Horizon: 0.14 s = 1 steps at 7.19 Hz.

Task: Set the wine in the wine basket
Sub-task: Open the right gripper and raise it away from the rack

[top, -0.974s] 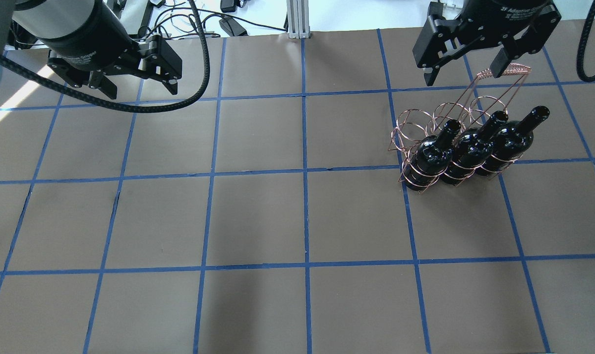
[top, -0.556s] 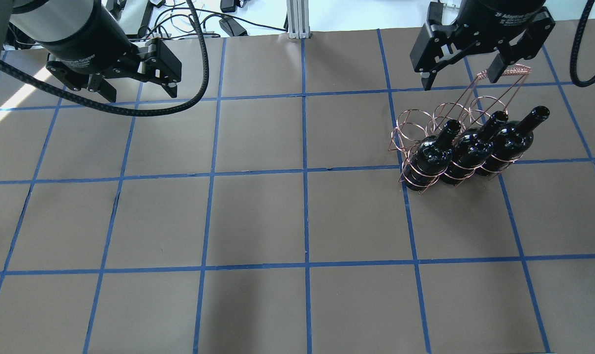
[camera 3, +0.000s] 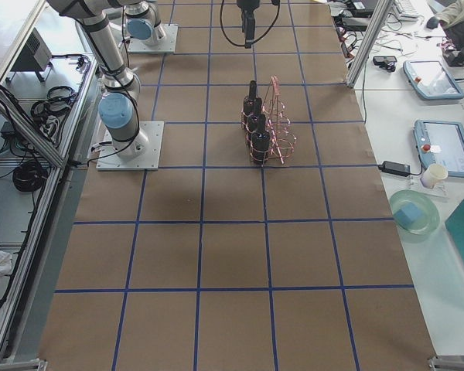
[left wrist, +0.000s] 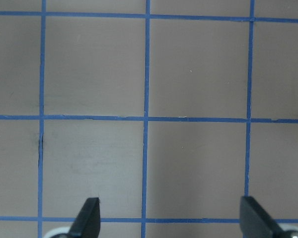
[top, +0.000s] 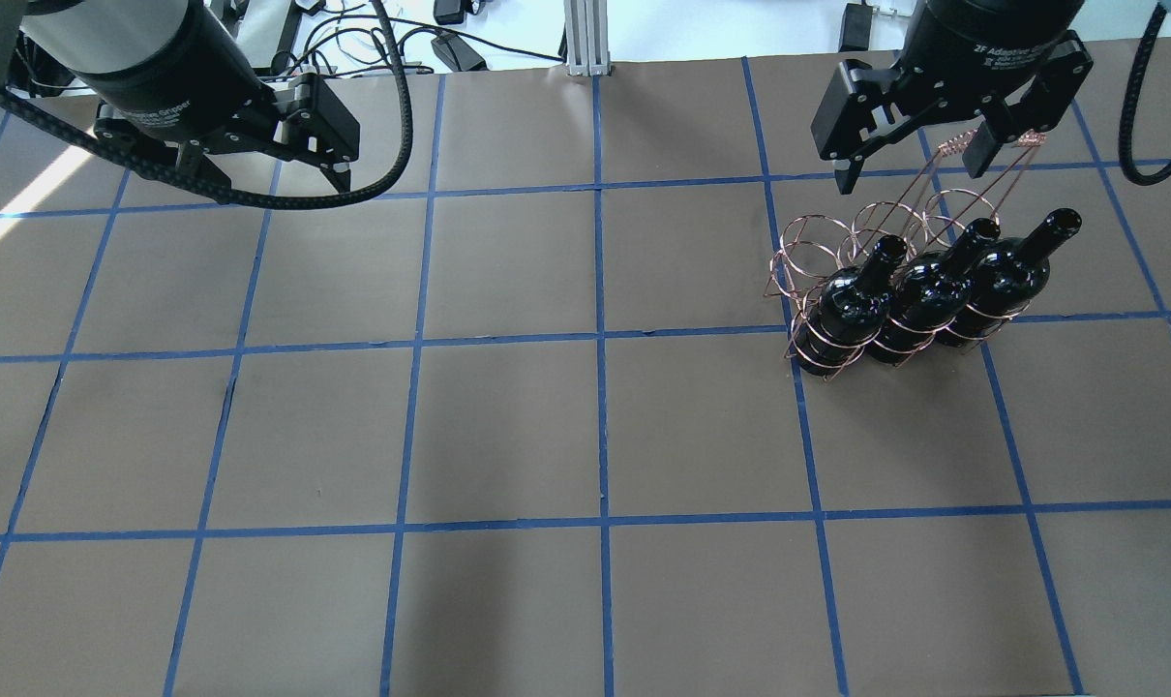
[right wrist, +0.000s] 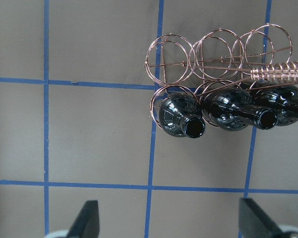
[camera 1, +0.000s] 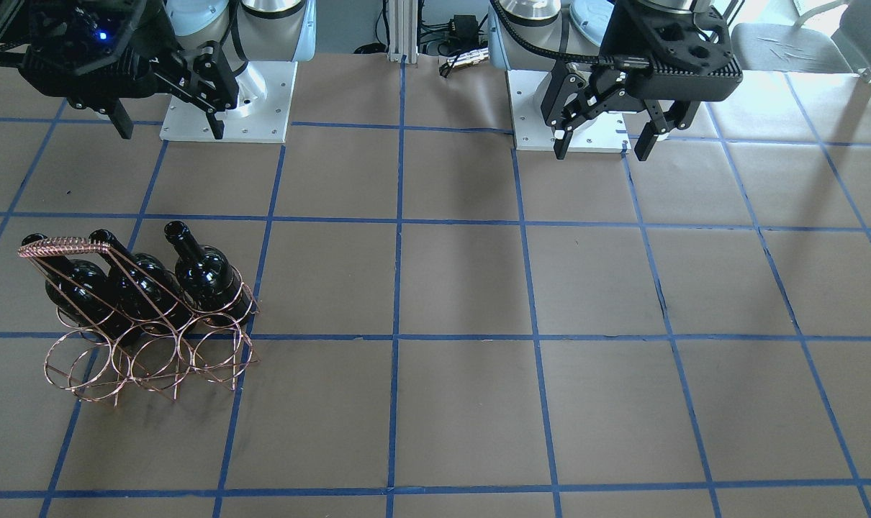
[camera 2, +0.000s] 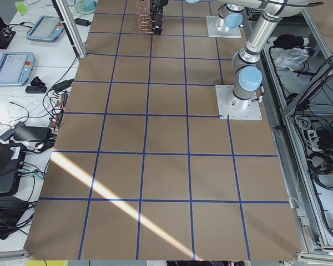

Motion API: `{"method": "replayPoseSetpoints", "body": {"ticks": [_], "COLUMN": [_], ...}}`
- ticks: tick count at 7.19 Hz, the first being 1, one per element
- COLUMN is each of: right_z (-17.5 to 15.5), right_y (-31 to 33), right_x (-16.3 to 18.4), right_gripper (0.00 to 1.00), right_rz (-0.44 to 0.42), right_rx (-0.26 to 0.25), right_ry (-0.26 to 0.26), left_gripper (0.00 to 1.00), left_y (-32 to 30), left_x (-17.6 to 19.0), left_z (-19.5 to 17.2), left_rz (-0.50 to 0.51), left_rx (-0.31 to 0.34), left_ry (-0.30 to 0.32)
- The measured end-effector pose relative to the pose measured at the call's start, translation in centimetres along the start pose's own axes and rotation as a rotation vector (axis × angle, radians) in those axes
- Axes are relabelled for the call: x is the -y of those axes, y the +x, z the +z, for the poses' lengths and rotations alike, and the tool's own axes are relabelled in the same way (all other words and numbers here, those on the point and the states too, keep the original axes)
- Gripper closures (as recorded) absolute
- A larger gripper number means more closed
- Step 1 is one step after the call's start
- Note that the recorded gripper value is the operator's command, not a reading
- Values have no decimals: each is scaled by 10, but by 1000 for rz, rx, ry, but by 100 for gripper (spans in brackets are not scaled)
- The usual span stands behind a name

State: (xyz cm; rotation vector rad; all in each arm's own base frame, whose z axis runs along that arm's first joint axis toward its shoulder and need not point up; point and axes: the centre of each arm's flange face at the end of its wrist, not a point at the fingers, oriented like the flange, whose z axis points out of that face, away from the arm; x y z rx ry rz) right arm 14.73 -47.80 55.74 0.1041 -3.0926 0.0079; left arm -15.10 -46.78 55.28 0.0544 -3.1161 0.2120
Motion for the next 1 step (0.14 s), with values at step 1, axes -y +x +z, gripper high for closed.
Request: {"method": "replayPoseSetpoints", "body": {"ticks": [1], "right_z": [0], "right_y": [1], "right_x": [0], "right_gripper": [0], "right_rz": [-3], "right_rx": [-12], "right_ry": [-1], "left_gripper": [0], "left_y": [0], "left_x": [-3], "left_z": [0], "left_rz": [0], "left_rx": [0], "left_ry": [-19]}}
